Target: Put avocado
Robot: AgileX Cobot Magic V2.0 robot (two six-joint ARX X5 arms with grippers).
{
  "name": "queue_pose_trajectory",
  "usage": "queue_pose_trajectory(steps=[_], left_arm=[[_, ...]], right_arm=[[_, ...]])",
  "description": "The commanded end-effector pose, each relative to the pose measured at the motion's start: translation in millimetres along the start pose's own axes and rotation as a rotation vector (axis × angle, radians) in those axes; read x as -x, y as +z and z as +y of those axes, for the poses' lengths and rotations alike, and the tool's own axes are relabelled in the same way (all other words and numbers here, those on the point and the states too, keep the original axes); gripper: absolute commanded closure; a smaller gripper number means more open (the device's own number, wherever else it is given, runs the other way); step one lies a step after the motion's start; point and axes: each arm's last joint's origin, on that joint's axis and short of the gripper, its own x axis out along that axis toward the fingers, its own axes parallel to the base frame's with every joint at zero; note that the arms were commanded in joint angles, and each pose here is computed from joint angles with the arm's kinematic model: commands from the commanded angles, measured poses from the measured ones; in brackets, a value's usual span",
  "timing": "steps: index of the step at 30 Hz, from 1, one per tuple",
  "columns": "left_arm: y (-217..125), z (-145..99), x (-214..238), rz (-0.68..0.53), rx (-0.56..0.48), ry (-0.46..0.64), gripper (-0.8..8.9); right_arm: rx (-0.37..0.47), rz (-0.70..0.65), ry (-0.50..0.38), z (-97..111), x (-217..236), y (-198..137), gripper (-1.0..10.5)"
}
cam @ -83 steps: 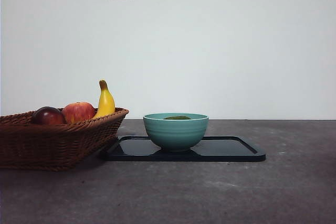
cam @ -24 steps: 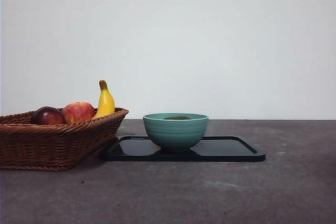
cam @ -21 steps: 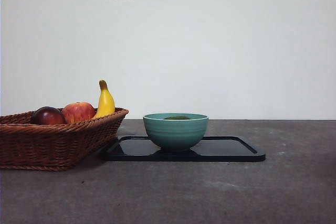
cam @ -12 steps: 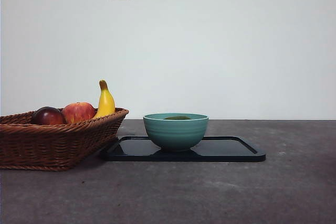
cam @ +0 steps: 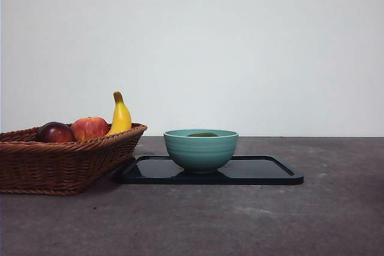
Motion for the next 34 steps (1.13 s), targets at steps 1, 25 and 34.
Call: queue_pose_trajectory(steps=[1,25,34], left_arm=[[-7.3,-0.5,-1.9,0.026,0.011,0.0,8.07],[-7.3,-0.5,-1.9,0.026,0.011,0.0,8.07],[-7.3,-0.5,-1.9,0.026,0.011,0.0,8.07]], right_arm=[[-0.003,-0.005,0.006,0.9,-0.6,1.9,9.4],[0.004,-0.536,-0.362,-35.2,30.4,-15.6,9.4],[0.02,-0.784,-0.621,-69.0,-5.4,-73.4,9.4]])
